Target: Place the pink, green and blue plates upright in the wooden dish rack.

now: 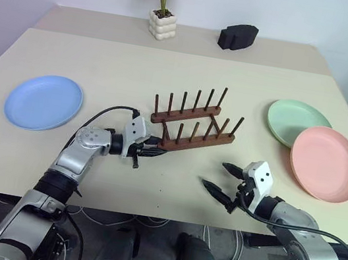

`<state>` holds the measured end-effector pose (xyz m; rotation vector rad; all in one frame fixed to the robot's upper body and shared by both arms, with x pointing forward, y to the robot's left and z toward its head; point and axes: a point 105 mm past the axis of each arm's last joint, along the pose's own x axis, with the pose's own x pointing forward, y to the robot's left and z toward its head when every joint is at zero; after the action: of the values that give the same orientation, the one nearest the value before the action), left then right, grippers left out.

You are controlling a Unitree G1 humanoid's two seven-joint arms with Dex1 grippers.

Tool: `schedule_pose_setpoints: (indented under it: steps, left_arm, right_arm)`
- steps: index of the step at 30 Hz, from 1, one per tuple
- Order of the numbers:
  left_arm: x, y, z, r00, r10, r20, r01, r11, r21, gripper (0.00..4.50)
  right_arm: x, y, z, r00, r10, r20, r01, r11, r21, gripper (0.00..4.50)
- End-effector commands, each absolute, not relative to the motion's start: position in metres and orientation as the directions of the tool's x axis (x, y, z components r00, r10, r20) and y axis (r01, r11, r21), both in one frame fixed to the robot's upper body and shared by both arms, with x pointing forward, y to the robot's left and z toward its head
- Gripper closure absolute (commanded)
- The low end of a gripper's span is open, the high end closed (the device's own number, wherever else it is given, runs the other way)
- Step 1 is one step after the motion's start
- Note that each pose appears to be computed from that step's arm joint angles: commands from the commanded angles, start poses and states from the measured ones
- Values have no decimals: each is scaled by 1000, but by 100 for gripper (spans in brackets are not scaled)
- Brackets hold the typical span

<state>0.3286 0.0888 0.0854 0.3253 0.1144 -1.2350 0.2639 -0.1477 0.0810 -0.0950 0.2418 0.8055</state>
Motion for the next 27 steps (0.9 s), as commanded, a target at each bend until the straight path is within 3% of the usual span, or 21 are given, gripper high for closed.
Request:
schedule_pose_setpoints:
  steps: [1,17,27]
  left_arm:
    - [325,87,89,299,-922,-244,948,259,185,377]
    - [319,86,86,167,-933,-318,974,107,199,377]
    - [328,74,84,117,-934,-338,971,37,235,377]
  right_arm:
    - [266,-143,92,662,719,-211,-739,674,-21,0]
    - [255,-157,93,663,712,-231,-734,679,-13,0]
    - [249,-156,93,657,715,-240,-737,676,-4,0]
